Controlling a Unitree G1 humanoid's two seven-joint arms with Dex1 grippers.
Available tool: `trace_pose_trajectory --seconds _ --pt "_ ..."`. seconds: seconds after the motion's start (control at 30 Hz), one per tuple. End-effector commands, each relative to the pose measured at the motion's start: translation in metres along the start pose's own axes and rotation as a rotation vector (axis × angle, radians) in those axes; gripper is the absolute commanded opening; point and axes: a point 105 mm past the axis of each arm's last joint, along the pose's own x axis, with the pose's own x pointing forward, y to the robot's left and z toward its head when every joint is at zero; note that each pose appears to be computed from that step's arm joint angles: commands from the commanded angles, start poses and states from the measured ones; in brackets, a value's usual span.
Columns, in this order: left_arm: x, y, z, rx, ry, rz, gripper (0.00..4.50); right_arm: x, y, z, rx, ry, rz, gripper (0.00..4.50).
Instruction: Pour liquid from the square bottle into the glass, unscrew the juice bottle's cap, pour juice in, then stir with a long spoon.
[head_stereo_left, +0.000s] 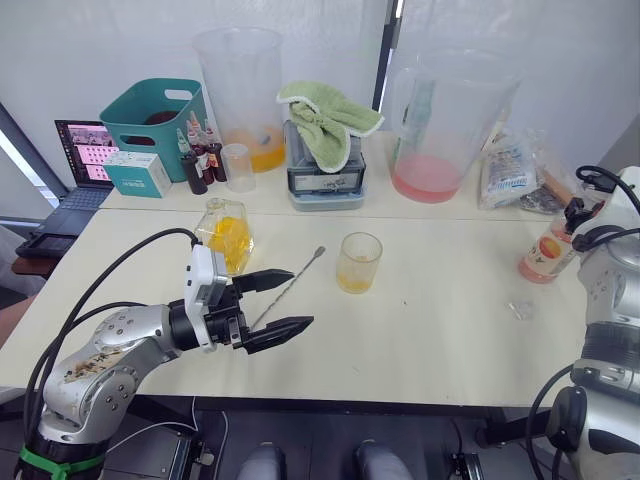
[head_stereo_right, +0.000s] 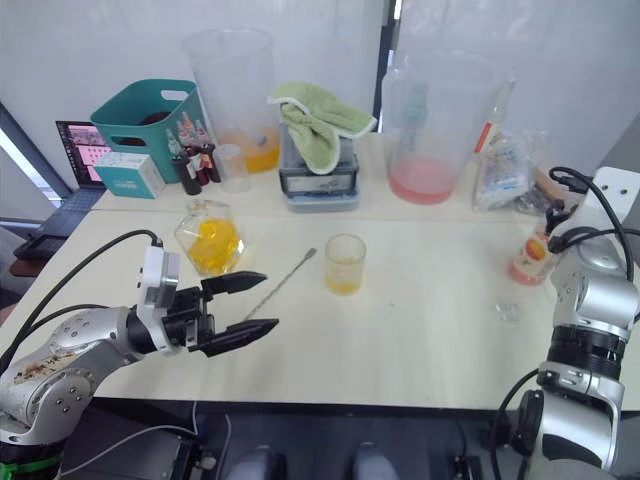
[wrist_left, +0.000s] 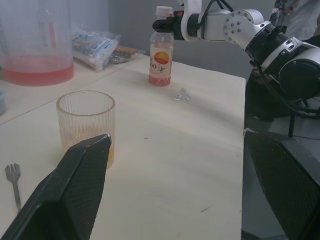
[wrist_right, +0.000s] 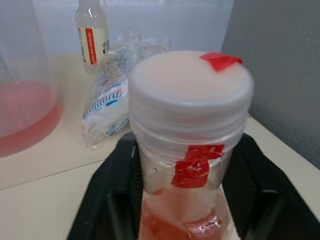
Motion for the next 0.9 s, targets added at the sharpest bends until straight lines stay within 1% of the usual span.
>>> trace_pose_trajectory --seconds 0.03,0.13,0.23,0.4,0.6,0.73,0.9 --pt "0.002 -0.004 0.009 0.048 -0.010 -0.017 4.50 -0.003 -0.012 0.020 0.004 -0.066 -0.029 1.37" --pt "0.003 -0.003 0.009 0.053 -0.009 -0.014 4.50 -0.006 -0.012 0.025 0.008 -0.087 -0.009 1.37" --pt "0.002 -0.001 0.009 0.059 -0.007 -0.011 4.50 -0.012 -0.007 0.036 0.011 -0.128 0.052 1.37" --pt "-0.003 0.003 0.009 0.068 0.006 -0.006 4.50 -0.043 0.010 0.060 0.020 -0.187 0.274 1.37" --pt "-0.008 0.006 0.007 0.069 0.022 -0.013 4.50 -0.092 0.037 0.073 0.041 -0.183 0.591 1.37" --pt "-0.008 0.009 0.007 0.072 0.033 -0.029 4.50 -0.143 0.077 0.081 0.096 -0.187 0.934 1.37" --pt "-0.007 0.011 0.007 0.078 0.038 -0.043 4.50 -0.194 0.123 0.078 0.108 -0.159 1.260 1.37"
